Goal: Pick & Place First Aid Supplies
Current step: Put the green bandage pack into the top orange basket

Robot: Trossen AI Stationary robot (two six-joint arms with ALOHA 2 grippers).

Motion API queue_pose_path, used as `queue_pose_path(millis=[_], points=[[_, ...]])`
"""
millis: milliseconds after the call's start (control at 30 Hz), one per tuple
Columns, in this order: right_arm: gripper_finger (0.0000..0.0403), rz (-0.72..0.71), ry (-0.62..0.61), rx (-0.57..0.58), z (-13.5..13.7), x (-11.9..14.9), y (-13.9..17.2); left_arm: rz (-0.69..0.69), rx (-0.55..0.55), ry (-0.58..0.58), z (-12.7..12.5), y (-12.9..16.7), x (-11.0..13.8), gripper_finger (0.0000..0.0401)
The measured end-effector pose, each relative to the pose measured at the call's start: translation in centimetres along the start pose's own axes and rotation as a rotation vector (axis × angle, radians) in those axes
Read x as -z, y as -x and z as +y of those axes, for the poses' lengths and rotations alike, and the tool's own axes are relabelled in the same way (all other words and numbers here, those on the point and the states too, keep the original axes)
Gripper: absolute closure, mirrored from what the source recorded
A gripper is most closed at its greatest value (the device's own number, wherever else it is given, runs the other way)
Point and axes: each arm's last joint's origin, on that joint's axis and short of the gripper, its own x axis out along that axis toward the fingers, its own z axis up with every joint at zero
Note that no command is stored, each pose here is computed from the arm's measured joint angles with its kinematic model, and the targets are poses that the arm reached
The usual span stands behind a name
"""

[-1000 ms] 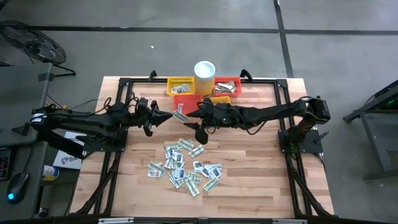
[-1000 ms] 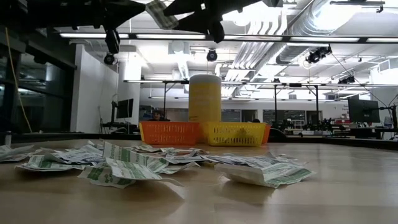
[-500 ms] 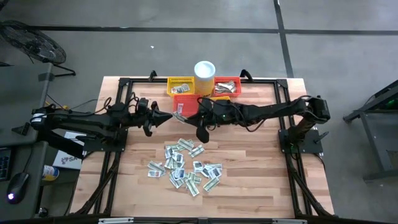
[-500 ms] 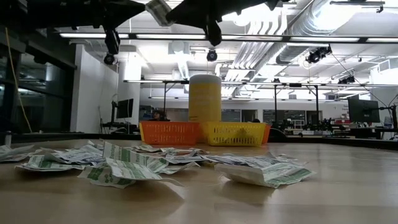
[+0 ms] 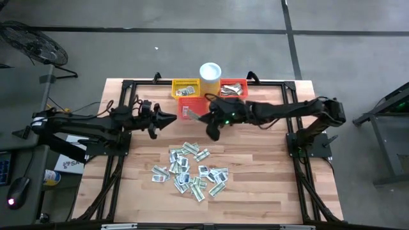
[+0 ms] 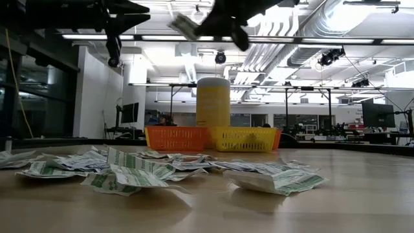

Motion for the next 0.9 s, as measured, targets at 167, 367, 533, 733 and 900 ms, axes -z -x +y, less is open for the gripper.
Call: queue_pose_path(millis=[167, 367, 533, 733, 900], points=[[0.0402, 0.135, 0.048, 0.166, -2.6, -0.6, 3.8, -0.034, -0.026, 0.001, -0.2, 0.8, -0.6, 0.0283], [0.0403, 0.391, 0.276, 0.333, -6.7, 0.1, 6.8, -0.042, 0.013, 0.055, -0.5, 1.5, -1.1, 0.0233], [0.0403, 0.557, 0.406, 0.456, -10.8, 0.3, 7.4, -0.03, 0.026, 0.09, -0.6, 1.5, -1.1, 0.0227], [0.0403, 0.63, 0.546, 0.536, -15.3, 0.0, 6.8, -0.017, 0.019, 0.134, -0.5, 1.5, -1.0, 0.0227], [0.0403, 0.673, 0.545, 0.515, -19.6, 0.6, 5.4, -0.026, 0.006, 0.163, -0.4, 1.5, -1.0, 0.0226]])
